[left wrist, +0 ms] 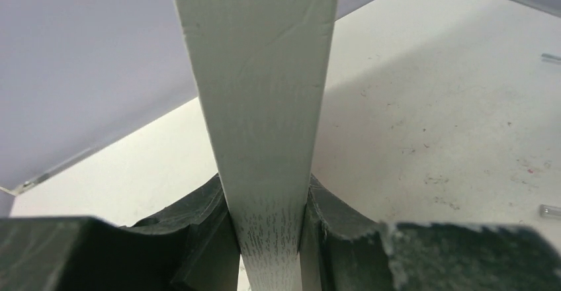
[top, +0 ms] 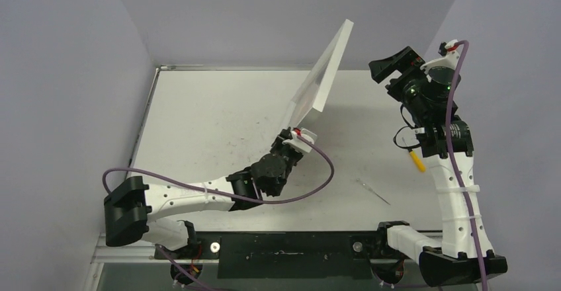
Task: Take the photo out of the frame
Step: Turn over the photo frame at the center of the board.
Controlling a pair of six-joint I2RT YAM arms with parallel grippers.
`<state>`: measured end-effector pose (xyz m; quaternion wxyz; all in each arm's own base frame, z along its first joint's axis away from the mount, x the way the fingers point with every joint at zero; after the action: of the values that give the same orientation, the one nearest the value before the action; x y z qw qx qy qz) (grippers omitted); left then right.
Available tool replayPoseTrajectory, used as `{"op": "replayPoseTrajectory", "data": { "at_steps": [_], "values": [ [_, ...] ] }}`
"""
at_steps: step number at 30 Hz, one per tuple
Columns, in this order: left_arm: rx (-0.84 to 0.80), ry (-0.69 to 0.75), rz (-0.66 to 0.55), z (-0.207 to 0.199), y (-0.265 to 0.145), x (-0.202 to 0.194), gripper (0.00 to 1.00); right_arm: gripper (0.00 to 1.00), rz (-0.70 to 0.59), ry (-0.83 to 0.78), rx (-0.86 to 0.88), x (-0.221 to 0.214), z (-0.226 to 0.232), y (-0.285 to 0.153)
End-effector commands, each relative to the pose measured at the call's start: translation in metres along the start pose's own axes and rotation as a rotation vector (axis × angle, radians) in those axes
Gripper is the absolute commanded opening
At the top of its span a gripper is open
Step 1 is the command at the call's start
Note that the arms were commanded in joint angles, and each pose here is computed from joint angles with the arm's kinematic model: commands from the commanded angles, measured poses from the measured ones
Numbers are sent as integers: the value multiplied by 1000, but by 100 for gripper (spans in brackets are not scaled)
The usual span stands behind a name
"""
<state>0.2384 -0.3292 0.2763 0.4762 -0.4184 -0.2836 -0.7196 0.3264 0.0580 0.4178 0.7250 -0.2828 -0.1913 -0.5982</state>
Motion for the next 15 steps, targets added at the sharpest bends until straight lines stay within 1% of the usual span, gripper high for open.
{"op": "replayPoseTrajectory", "data": {
  "at_steps": [1, 3, 5, 7, 11, 13, 15],
  "values": [
    [14, -324, -124, 37, -11, 34, 0, 92, -89, 43, 35, 1, -10, 8],
    [-10, -372, -123, 40, -16, 29, 0, 93, -75, 28, 73, -11, -17, 16],
    [-40, -396, -124, 43, -22, 20, 0, 94, -27, -8, 170, -31, -20, 22],
    [-82, -455, -137, 44, -28, 19, 0, 93, 7, -79, 283, -49, -19, 26],
    [-132, -499, -159, 53, -40, 19, 0, 91, 115, -165, 349, -77, -31, 37],
    [-140, -509, -161, 56, -45, 19, 0, 90, 155, -178, 385, -90, -34, 42],
    [-150, -533, -168, 60, -49, 19, 0, 91, 141, -186, 443, -94, -33, 44]
  ]
}}
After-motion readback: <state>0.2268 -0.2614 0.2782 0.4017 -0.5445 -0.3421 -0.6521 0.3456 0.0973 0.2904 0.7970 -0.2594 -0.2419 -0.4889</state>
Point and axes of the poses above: each gripper's point midway between its finger pads, its own y axis out along the fingers, its own z axis along the line the jaws close on, x = y × z, the point moved 2 cm from there along -y, back along the fingers, and after that the axes turned 12 degrees about y, right-handed, at the moved point
